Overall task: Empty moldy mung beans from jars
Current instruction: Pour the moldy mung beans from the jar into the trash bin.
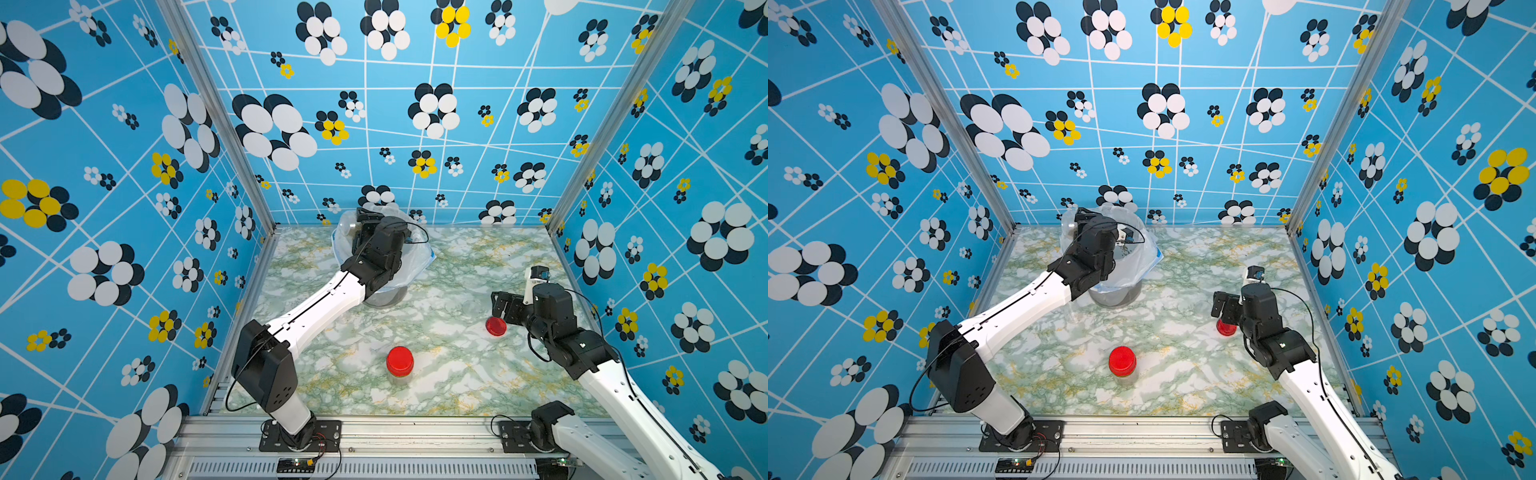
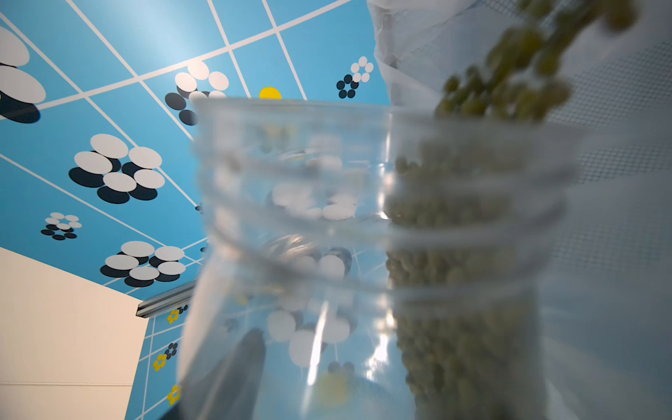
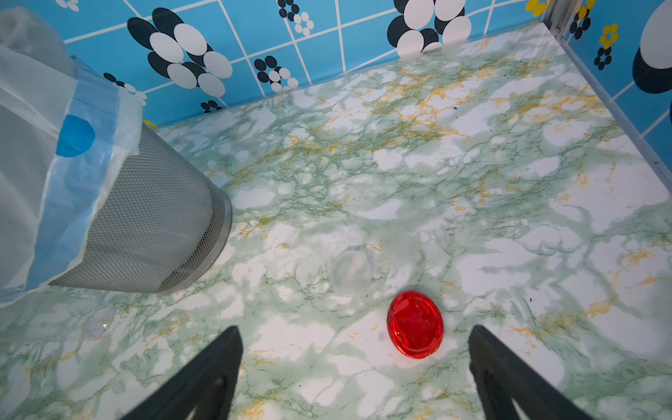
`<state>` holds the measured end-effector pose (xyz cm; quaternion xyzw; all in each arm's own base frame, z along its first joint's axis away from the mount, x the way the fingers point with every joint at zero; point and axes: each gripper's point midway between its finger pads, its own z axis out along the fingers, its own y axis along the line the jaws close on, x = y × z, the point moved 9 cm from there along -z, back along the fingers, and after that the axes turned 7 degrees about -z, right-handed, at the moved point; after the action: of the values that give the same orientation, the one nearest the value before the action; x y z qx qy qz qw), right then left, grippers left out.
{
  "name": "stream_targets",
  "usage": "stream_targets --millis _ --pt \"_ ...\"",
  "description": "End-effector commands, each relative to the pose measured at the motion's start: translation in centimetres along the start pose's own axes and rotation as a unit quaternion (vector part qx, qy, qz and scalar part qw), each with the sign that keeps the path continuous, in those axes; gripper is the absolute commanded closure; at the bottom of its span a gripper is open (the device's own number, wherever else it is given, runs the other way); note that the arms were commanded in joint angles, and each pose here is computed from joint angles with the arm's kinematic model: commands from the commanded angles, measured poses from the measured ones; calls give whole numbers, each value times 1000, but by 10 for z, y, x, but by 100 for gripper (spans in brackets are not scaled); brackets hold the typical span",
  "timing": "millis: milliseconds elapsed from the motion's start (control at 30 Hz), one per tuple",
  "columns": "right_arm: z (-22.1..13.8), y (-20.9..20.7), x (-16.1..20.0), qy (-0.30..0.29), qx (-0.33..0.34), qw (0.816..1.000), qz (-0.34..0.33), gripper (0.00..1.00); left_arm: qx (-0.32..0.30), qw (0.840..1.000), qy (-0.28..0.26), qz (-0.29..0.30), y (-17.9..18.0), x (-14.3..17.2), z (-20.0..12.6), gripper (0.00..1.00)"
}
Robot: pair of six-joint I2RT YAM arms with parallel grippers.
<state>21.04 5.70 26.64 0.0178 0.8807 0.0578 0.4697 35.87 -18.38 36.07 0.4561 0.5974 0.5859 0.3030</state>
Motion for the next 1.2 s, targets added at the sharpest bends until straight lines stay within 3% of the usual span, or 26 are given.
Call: stream_targets --millis 0,1167 --pt "-7 1 -4 -9 -4 1000 -1 1 -25 999 17 -17 12 11 0 73" --pt "-1 3 -3 -6 -10 1000 5 1 -70 997 18 7 16 13 -4 72"
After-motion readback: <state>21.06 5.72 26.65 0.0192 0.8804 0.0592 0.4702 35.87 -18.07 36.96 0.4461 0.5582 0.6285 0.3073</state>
